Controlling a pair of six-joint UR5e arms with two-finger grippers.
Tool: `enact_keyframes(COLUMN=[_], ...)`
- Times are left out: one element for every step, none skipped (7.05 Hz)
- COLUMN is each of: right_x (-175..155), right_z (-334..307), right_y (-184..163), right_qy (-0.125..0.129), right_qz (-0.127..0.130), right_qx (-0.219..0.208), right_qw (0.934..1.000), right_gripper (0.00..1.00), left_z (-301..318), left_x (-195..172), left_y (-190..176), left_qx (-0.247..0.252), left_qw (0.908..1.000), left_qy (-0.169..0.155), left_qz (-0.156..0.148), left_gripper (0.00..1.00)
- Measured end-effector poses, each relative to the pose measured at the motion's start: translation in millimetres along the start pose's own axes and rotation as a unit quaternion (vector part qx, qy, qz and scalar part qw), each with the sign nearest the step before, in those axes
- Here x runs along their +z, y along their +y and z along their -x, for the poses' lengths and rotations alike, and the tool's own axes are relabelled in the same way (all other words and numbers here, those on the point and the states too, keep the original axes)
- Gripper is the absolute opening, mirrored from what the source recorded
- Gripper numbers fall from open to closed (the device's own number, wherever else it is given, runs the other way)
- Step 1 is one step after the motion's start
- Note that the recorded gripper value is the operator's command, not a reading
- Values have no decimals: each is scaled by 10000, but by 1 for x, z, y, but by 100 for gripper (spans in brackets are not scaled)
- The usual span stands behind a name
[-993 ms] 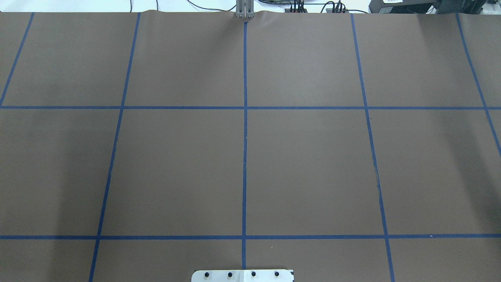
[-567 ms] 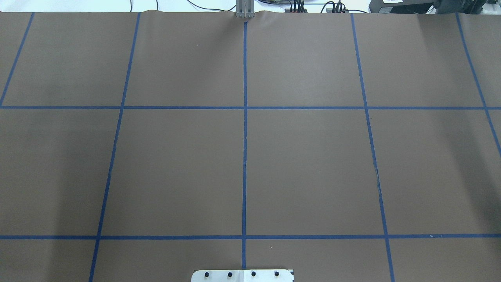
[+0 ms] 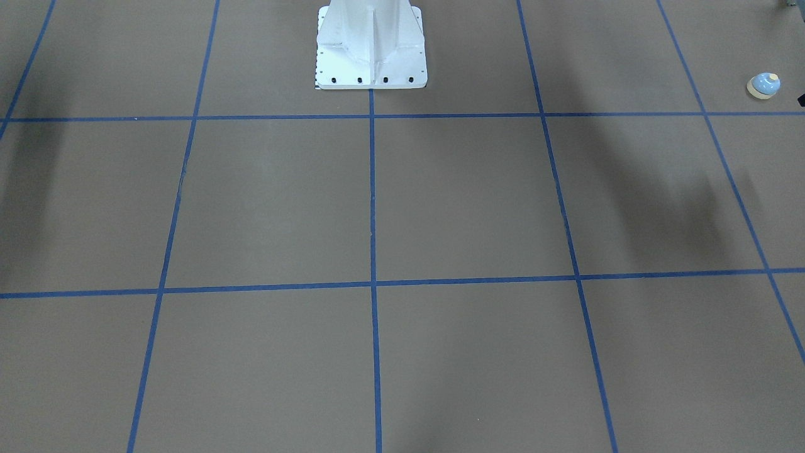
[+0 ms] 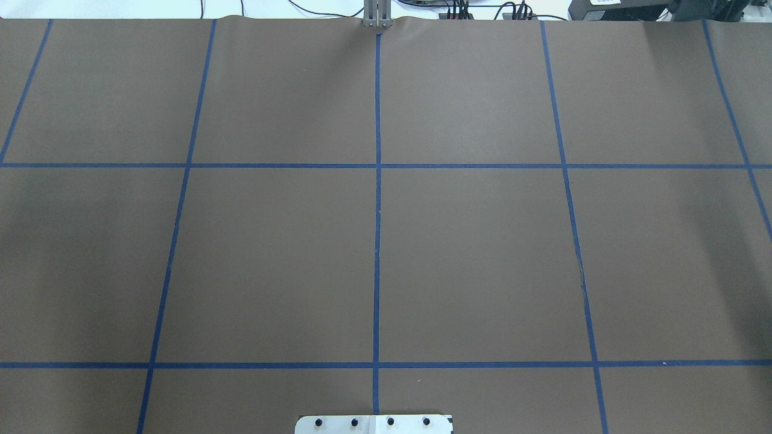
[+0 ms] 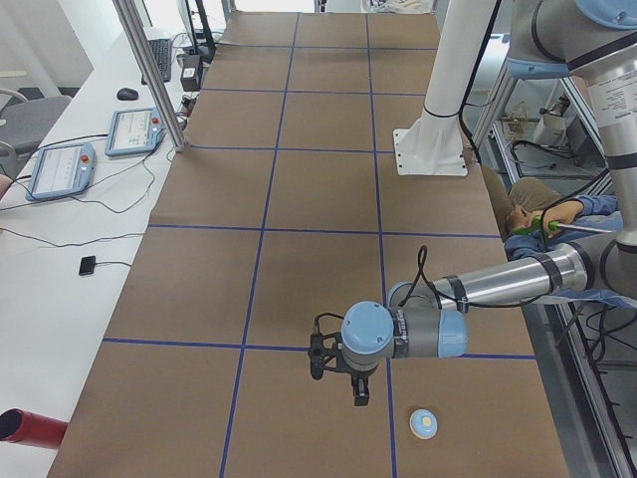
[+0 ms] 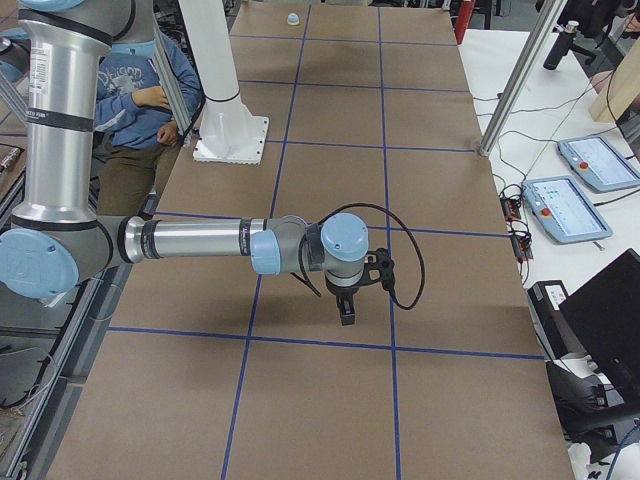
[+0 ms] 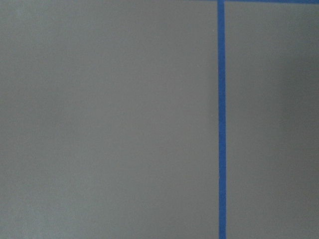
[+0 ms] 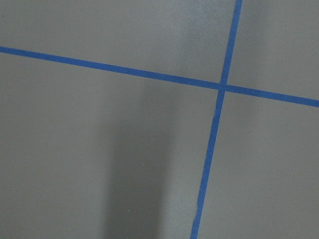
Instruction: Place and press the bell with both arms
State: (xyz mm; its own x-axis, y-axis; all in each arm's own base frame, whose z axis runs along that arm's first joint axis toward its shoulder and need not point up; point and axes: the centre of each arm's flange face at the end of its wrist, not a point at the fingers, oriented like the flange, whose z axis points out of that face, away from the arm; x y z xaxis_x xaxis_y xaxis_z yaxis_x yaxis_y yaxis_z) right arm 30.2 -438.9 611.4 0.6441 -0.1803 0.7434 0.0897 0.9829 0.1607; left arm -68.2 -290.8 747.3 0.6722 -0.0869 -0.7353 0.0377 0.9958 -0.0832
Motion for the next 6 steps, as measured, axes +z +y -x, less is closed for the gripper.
enact_keyframes(right_x=[9,16,23,29,33,35], right_z=[9,16,20,22,25,28], right_y=[-3,-6,-7,-8,-9,-10], right_qy=[-4,3,7,4,-4,-12], right_qz=[28,18,48,90,116,131], right_qx=[38,-18,-67,-105,-144,-184], right_qw=[10000,10000,10000,9999,9998,9997], right_gripper=[100,100,100,100,100,100], left_z=[14,31,51,69,82,90], left_x=[12,27,45,61,73,82], left_y=[23,44,61,75,84,88], left_qx=[-208,-411,-632,-828,-976,-1085], left_qw=[9996,9985,9964,9938,9913,9892], left_qy=[-17,-25,-30,-33,-36,-25], left_qz=[166,350,559,745,886,982], left_gripper=[99,99,99,99,99,99])
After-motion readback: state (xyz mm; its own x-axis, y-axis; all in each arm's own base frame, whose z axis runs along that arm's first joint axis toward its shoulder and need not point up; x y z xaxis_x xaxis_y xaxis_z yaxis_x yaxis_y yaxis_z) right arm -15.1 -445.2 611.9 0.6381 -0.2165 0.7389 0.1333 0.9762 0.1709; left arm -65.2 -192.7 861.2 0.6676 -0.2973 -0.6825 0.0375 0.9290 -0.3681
